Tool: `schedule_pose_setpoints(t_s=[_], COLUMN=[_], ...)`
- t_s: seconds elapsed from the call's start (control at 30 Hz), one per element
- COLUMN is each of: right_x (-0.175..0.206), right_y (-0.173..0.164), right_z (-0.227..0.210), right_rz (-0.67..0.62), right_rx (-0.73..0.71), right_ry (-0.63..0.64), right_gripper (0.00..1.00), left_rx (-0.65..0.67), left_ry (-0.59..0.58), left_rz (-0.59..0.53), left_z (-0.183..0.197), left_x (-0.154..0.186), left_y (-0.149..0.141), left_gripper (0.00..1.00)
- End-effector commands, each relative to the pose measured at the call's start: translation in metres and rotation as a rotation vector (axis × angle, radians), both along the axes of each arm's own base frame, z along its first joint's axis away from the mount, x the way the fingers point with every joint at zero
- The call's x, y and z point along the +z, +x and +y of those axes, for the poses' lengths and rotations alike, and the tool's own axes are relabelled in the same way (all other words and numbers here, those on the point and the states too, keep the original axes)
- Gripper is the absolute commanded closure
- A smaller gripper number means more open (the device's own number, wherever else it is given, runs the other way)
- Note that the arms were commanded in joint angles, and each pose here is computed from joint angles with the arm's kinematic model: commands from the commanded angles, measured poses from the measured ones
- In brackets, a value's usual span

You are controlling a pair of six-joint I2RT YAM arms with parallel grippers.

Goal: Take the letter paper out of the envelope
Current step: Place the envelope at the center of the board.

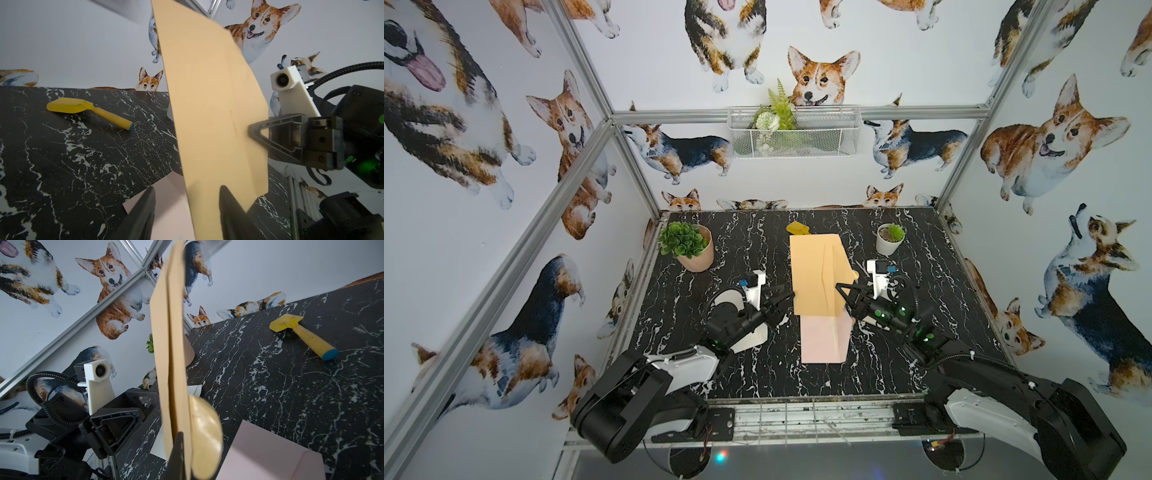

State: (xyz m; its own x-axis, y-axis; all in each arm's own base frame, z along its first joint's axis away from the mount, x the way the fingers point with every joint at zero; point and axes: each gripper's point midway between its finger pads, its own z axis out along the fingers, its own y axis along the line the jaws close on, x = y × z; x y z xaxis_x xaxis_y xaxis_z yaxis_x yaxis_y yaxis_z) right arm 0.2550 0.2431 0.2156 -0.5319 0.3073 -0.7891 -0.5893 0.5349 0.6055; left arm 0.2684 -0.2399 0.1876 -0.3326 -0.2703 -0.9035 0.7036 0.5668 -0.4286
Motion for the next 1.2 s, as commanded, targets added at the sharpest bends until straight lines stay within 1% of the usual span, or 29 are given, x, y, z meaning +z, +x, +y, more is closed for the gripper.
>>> schedule_pose_setpoints(t_s=[0.0,0.1,0.17,0.23,0.3,0.4,0.5,0.6,0.67,0.77,0.87,1.0,1.13,1.17], right_x=[-0.008,-0.026,-0.041,-0.043,-0.051,-0.060,-0.073,-0.082,-0.092,-0.107,-0.120,-0.145,-0.154,-0.152], right_y=[0.009,0.033,0.055,0.075,0.099,0.142,0.182,0.211,0.224,0.235,0.233,0.228,0.229,0.232], right_z=[-0.005,-0.009,-0.001,0.015,0.038,0.071,0.083,0.096,0.106,0.125,0.140,0.148,0.143,0.140], right_rz=[0.019,0.090,0.140,0.180,0.247,0.327,0.341,0.352,0.387,0.425,0.441,0.479,0.499,0.494], right_rx=[-0.054,-0.151,-0.172,-0.138,-0.063,0.029,0.005,-0.001,0.008,0.030,0.050,0.039,0.001,-0.014], right_ry=[-0.062,-0.133,-0.186,-0.188,-0.169,-0.134,-0.179,-0.238,-0.258,-0.262,-0.285,-0.380,-0.475,-0.488], right_gripper=[1.00,1.00,1.00,1.00,1.00,1.00,1.00,1.00,1.00,1.00,1.00,1.00,1.00,0.94], left_rx=[0.167,0.300,0.384,0.438,0.492,0.507,0.488,0.475,0.466,0.462,0.479,0.473,0.459,0.457], left_ry=[0.025,0.058,0.091,0.119,0.141,0.157,0.186,0.195,0.193,0.196,0.200,0.195,0.190,0.191], left_rz=[0.030,0.045,0.032,0.010,-0.003,-0.014,-0.011,-0.009,-0.011,-0.023,-0.030,-0.034,-0.030,-0.029], left_z=[0.025,0.050,0.068,0.080,0.091,0.094,0.089,0.085,0.084,0.084,0.088,0.087,0.084,0.084], left_x=[-0.008,-0.012,-0.012,-0.007,-0.004,-0.006,-0.010,-0.012,-0.011,-0.009,-0.007,-0.005,-0.006,-0.006], left_y=[0.014,0.019,0.018,0.017,0.017,0.017,0.020,0.022,0.022,0.020,0.020,0.019,0.019,0.019], left_gripper=[0.48,0.48,0.50,0.52,0.54,0.56,0.57,0.58,0.59,0.60,0.60,0.60,0.60,0.60])
